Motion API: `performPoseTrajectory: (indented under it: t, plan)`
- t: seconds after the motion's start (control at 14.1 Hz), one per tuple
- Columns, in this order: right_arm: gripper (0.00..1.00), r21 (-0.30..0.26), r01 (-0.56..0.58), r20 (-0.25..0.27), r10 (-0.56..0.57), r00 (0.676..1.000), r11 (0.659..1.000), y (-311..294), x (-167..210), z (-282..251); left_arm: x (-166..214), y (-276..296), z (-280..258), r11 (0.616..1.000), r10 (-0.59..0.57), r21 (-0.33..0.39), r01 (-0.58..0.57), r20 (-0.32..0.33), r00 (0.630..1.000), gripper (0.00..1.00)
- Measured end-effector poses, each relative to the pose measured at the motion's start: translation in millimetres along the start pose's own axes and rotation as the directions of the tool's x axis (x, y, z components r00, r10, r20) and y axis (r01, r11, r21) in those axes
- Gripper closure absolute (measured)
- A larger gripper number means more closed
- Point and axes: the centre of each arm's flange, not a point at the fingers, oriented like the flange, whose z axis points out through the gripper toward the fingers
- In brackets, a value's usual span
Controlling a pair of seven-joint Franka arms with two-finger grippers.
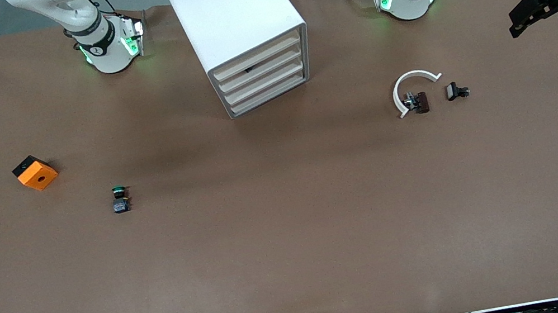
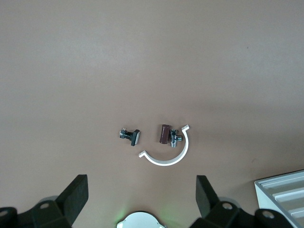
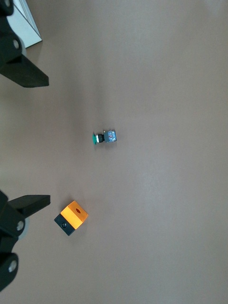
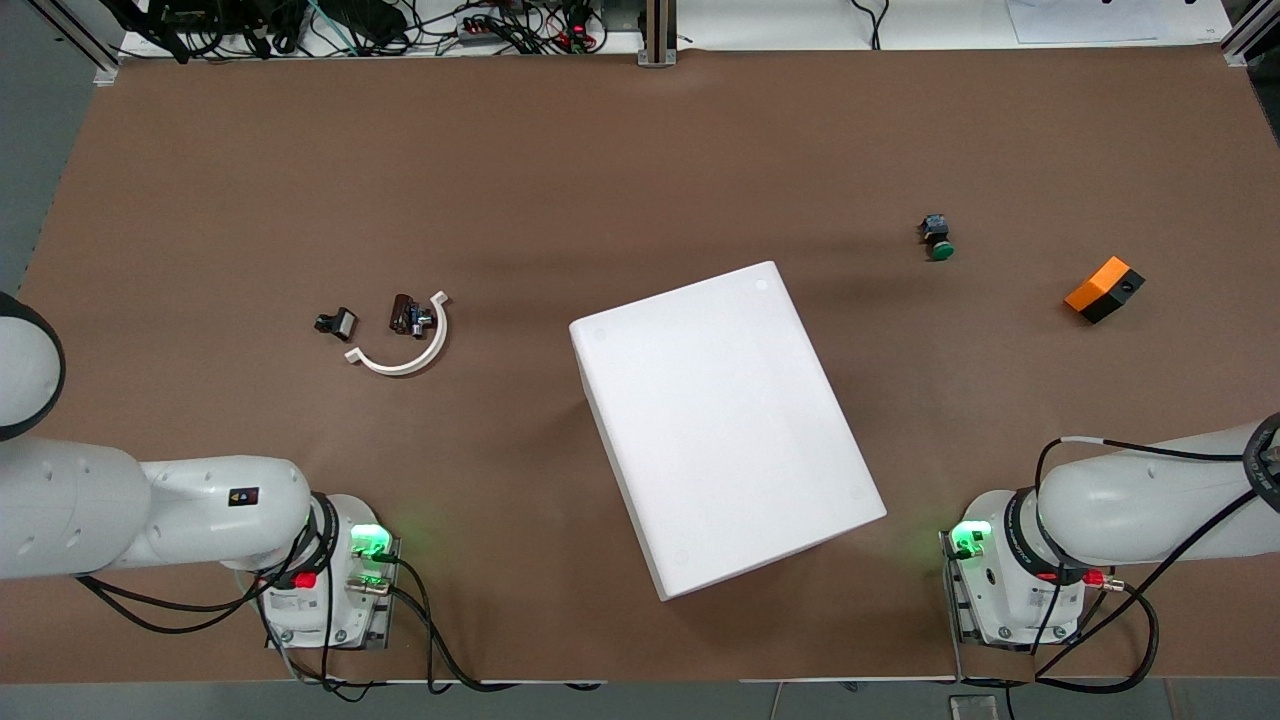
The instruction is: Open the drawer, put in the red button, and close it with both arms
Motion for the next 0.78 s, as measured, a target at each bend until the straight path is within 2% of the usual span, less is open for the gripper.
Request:
performPoseTrajectory:
  t: [0.78]
  plan:
    - [0.0,0.0,0.0,0.0,0.0,1.0,1.0,0.0,0.0,0.0,1.1,-0.5,2.3,0.999,-0.037,0.001,0.037,0.008,0.999,0.0]
